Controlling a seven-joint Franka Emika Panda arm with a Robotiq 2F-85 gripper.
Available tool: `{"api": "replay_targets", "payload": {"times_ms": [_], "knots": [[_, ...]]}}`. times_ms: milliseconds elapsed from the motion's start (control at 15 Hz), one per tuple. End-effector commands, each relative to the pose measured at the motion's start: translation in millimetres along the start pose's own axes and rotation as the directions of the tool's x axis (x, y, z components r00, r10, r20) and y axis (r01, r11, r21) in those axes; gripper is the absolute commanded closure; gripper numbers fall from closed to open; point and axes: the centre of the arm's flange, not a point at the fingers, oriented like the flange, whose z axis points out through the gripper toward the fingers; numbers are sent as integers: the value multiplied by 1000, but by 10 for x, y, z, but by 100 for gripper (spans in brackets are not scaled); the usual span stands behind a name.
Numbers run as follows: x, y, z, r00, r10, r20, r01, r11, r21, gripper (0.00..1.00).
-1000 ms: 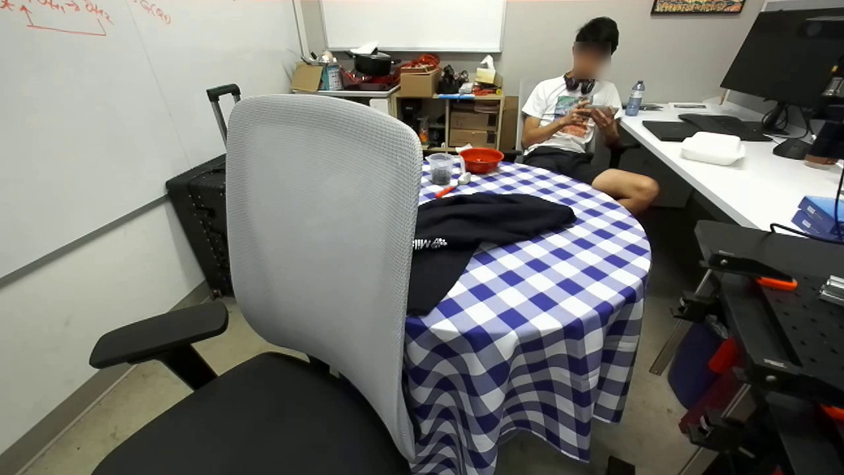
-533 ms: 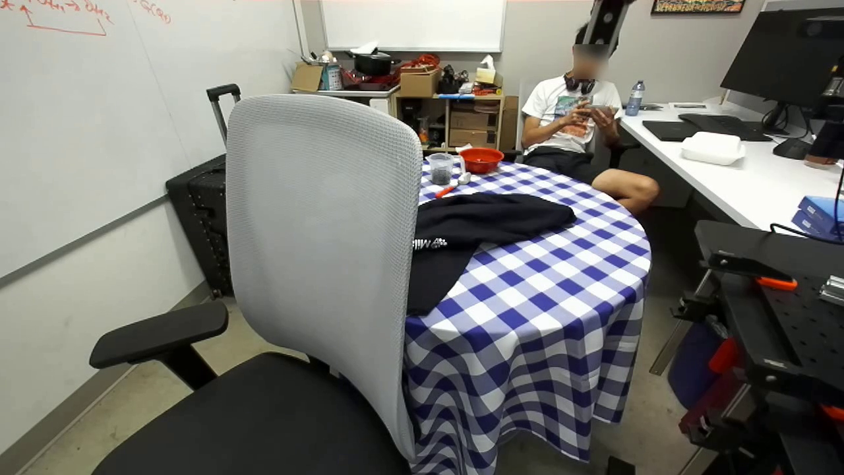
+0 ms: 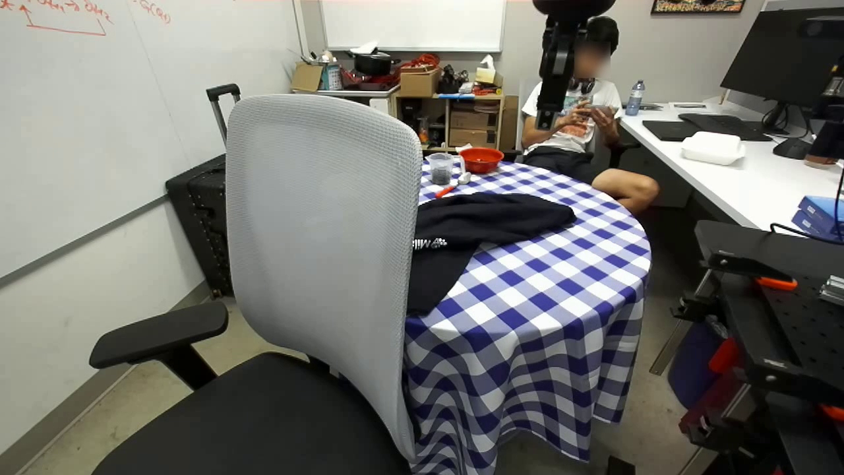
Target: Put the black t-shirt on the backrest of the grey chair
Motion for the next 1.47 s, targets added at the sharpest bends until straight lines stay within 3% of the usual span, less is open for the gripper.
{"api": "replay_targets", "payload": {"times_ms": [0, 200, 800, 1400], "knots": [[439, -50, 501, 1000, 4, 5, -4, 999, 50, 0], [701, -50, 856, 1000, 10, 30, -13, 995, 102, 0], [1530, -52, 1719, 998, 36, 45, -41, 992, 116, 0], [1914, -252, 2811, 992, 71, 108, -84, 989, 120, 0]]}}
